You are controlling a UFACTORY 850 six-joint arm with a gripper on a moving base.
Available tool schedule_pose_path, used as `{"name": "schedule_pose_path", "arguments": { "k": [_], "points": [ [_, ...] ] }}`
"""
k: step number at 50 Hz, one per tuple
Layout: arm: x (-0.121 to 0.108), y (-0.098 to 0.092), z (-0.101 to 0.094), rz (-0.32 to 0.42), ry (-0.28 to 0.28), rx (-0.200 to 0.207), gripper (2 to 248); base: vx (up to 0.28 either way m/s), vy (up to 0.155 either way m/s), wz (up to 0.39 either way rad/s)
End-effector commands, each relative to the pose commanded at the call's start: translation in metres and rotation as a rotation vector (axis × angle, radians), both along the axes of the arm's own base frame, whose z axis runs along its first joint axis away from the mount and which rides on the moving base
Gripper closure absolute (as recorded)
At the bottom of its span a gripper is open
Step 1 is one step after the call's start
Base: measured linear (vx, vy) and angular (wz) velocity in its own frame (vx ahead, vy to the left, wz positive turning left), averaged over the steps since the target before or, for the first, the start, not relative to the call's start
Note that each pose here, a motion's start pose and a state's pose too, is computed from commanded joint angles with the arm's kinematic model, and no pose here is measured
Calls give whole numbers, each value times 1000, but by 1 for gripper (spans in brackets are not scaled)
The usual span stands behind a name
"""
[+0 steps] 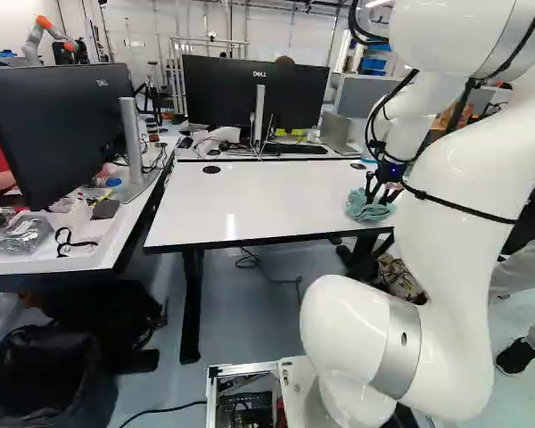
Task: Clean the table with the green towel
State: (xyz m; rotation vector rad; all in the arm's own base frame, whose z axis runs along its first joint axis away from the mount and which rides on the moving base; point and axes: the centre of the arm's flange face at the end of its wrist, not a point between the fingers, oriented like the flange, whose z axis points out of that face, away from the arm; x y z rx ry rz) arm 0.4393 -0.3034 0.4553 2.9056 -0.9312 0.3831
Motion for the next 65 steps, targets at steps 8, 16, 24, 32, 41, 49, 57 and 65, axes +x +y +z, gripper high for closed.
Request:
{"name": "schedule_pose_path", "arguments": {
  "k": [8,16,24,32,41,49,57,65],
  "points": [
    [3,-15,0,-20,-5,-4,199,0,0,0],
    [12,-26,0,-26,-12,-9,199,0,0,0],
    [26,-27,0,-13,-18,-13,199,0,0,0],
    [40,-22,-1,8,-23,-16,199,0,0,0],
    [51,-9,-1,38,-24,-16,199,0,0,0],
    [56,6,-1,63,-22,-14,199,0,0,0],
    [57,21,0,87,-19,-12,199,0,0,0],
    [57,36,0,111,-15,-9,199,0,0,0]
  ]
}}
